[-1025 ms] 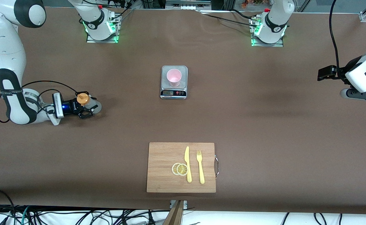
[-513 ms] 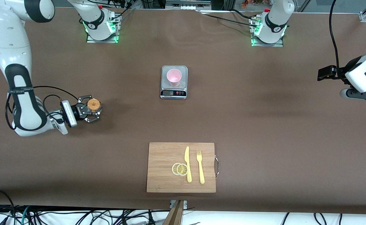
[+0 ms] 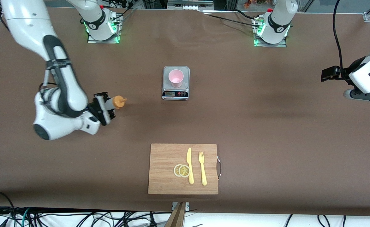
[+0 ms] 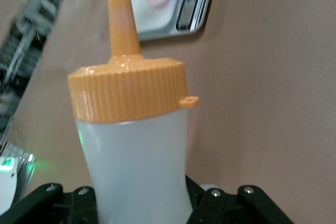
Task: Add sauce to pink cup with both arms
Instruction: 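Lift and tilt the bottle over the pink cup with the right gripper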
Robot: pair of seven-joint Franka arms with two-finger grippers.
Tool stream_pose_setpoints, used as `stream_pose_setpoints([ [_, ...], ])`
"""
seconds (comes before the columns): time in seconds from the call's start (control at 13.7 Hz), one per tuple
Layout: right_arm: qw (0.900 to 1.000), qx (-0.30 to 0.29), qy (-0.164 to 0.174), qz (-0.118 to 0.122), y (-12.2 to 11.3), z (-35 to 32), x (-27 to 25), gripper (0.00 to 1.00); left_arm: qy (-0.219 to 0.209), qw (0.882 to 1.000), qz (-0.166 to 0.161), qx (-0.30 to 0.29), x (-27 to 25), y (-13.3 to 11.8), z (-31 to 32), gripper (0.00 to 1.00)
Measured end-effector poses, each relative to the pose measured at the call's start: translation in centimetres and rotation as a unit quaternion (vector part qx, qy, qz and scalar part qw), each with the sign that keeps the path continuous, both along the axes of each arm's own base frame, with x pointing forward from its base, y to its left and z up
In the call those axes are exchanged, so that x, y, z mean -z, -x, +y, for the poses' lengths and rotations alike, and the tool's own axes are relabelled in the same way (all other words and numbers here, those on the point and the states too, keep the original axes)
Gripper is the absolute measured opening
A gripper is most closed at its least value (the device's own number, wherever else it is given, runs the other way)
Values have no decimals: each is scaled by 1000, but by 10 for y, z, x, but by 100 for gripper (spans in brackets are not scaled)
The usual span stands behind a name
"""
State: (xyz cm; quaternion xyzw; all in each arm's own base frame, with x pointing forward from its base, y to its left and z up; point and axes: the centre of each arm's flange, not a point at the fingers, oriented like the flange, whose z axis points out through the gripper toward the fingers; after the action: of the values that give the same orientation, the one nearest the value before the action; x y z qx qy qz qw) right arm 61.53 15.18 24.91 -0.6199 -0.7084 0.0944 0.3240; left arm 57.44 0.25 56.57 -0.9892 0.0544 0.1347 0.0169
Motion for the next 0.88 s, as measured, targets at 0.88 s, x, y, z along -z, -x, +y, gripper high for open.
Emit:
stream_pose_setpoints([
  [0.88, 954, -83, 274, -93, 100, 215, -32, 30, 0, 1000, 0, 0, 0, 0, 0, 100],
])
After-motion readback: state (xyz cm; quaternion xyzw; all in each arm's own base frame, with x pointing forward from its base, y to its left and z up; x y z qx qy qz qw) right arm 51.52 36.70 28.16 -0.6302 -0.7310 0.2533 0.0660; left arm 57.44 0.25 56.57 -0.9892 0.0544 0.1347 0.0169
